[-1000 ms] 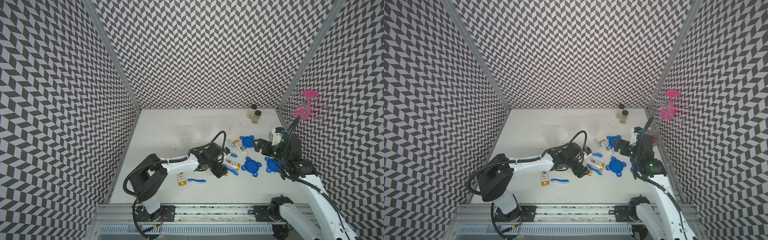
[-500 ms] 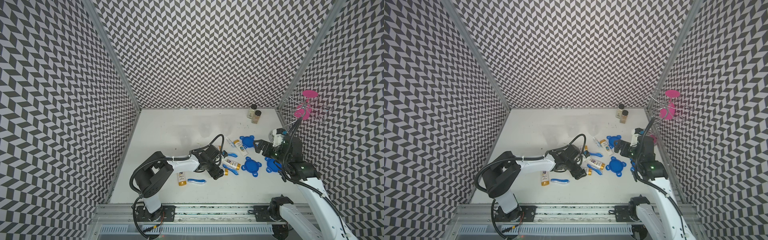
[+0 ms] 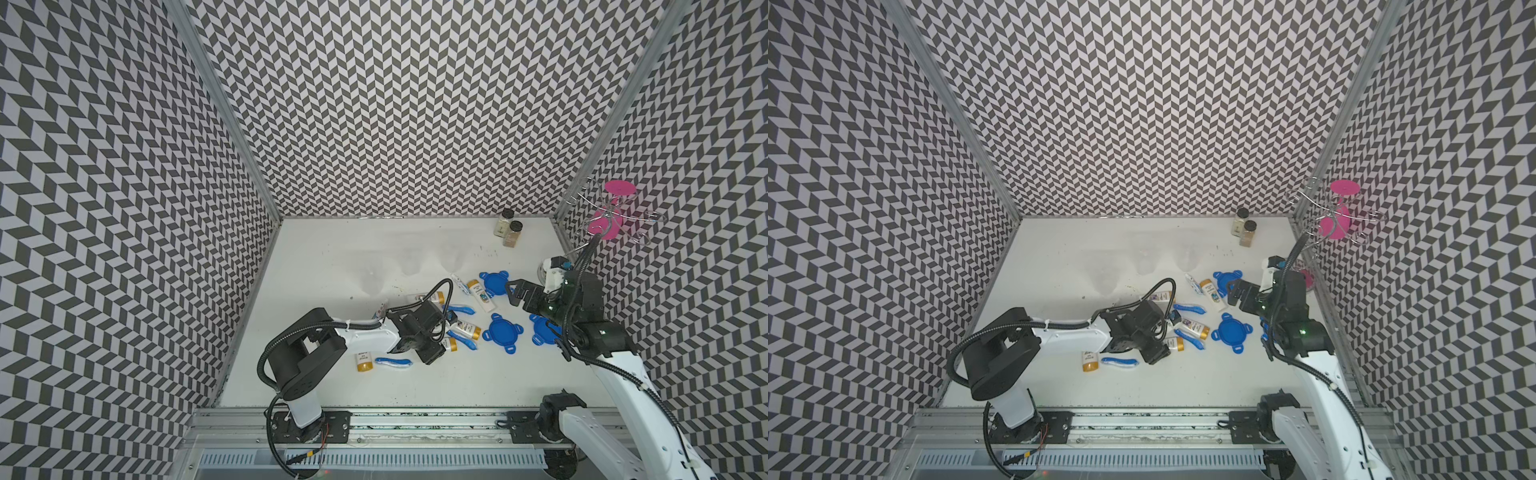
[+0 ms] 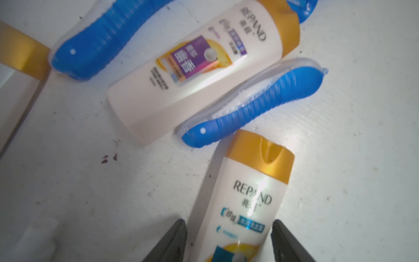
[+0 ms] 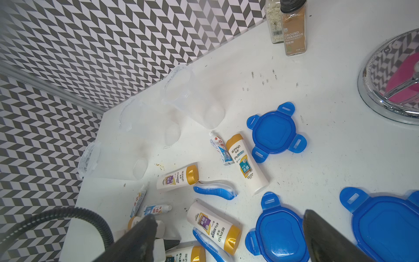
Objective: Pack away toiletry kits
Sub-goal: Pick up the toiletry item from the center of the board.
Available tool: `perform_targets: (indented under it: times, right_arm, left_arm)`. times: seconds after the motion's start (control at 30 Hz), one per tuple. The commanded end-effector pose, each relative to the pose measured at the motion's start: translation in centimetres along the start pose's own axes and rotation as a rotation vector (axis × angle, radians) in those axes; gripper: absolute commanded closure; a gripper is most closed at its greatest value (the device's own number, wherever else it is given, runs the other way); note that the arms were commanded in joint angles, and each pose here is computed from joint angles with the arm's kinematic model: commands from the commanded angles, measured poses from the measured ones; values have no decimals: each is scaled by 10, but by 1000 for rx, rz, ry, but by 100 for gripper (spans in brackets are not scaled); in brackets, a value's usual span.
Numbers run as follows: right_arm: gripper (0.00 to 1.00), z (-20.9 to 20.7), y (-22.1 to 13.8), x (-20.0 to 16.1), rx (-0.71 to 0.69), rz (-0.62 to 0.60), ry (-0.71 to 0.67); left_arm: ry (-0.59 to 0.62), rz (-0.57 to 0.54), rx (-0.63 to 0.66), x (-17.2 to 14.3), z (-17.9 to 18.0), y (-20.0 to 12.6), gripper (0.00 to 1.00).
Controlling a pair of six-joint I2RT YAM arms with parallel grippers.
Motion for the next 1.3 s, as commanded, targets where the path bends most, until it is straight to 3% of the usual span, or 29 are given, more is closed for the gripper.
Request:
perform_targets:
  times: [0.0, 0.37, 0.5, 0.7, 0.8, 0.93, 1.27]
  right_arm:
    - [1, 7, -5, 13, 23, -41, -3]
    - [3, 8, -4, 11, 37, -16, 24]
    - [3, 10, -5, 8, 45, 6, 35]
    - [4, 15, -5, 3, 82, 42, 33]
    - [6, 30, -2, -5, 193, 98, 20]
    - [7, 68, -4, -15, 481, 154, 23]
    - [10, 164, -15, -9, 889, 162, -98]
  left_arm:
    - [-8, 90, 66, -29, 4, 0, 43]
    - [-54, 116, 60, -44, -10, 2, 72]
    - [-101, 67, -5, -36, -20, -6, 92]
    - [-217, -65, -105, -4, -16, -41, 98]
    - [-274, -197, -140, 28, -1, -81, 100]
    - [-293, -332, -116, 62, 20, -127, 100]
    - [-292, -492, -89, 91, 41, -166, 100]
Point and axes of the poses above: each gripper's point midway between its finger pads, its own y axis out along the fingers, its own z axis along the line the jaws close on, x = y × z, the point moved 2 cm from there along -y, back along the fingers, and after that the axes turned 8 degrees about -y, right-handed, at the moved point
